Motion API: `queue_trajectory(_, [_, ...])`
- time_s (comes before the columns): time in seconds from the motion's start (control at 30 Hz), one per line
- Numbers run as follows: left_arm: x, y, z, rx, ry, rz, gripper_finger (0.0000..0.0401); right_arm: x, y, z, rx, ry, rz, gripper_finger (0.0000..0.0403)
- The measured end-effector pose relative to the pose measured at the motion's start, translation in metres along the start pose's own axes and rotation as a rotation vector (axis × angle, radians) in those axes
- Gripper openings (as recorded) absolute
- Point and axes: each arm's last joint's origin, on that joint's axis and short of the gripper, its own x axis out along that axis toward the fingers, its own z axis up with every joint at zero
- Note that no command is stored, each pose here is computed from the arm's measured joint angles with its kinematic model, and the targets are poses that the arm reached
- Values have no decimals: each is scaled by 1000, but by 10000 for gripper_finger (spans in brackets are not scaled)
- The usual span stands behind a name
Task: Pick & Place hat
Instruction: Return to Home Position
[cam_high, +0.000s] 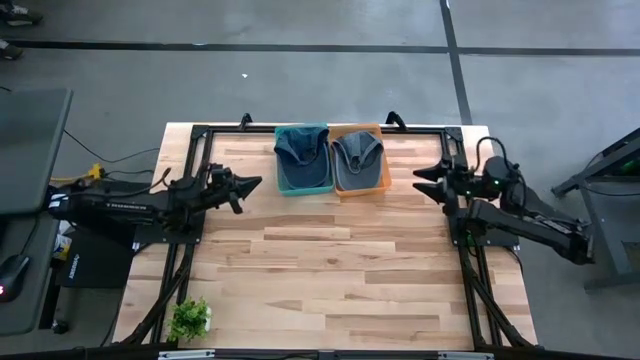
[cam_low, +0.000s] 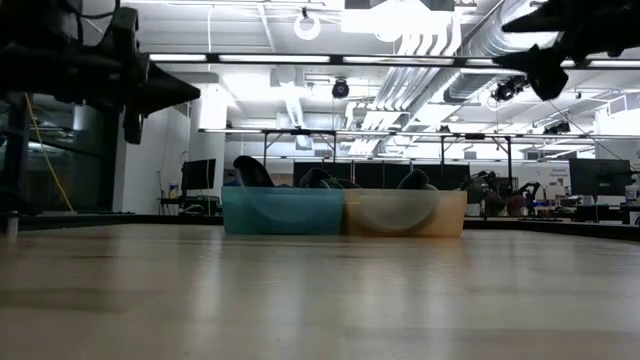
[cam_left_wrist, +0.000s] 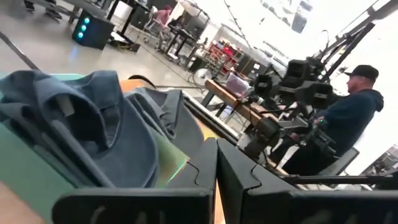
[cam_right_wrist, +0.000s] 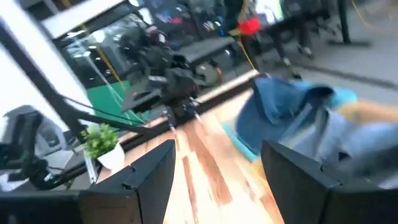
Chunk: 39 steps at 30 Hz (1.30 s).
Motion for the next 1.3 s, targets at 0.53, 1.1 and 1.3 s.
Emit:
queue_trajectory(0.53, [-14, 7, -2, 80, -49, -32, 0, 11, -9, -28, -98, -283, 123, 232])
queue_trajectory(1.1, [-26, 15, -7, 126, 22, 6, 0, 20, -28, -72, -54, -126, 81, 232])
queue_trajectory(1.3, [-36, 17, -4, 108, 3, 8, 0, 17, -31, -75, -76, -116, 9, 232])
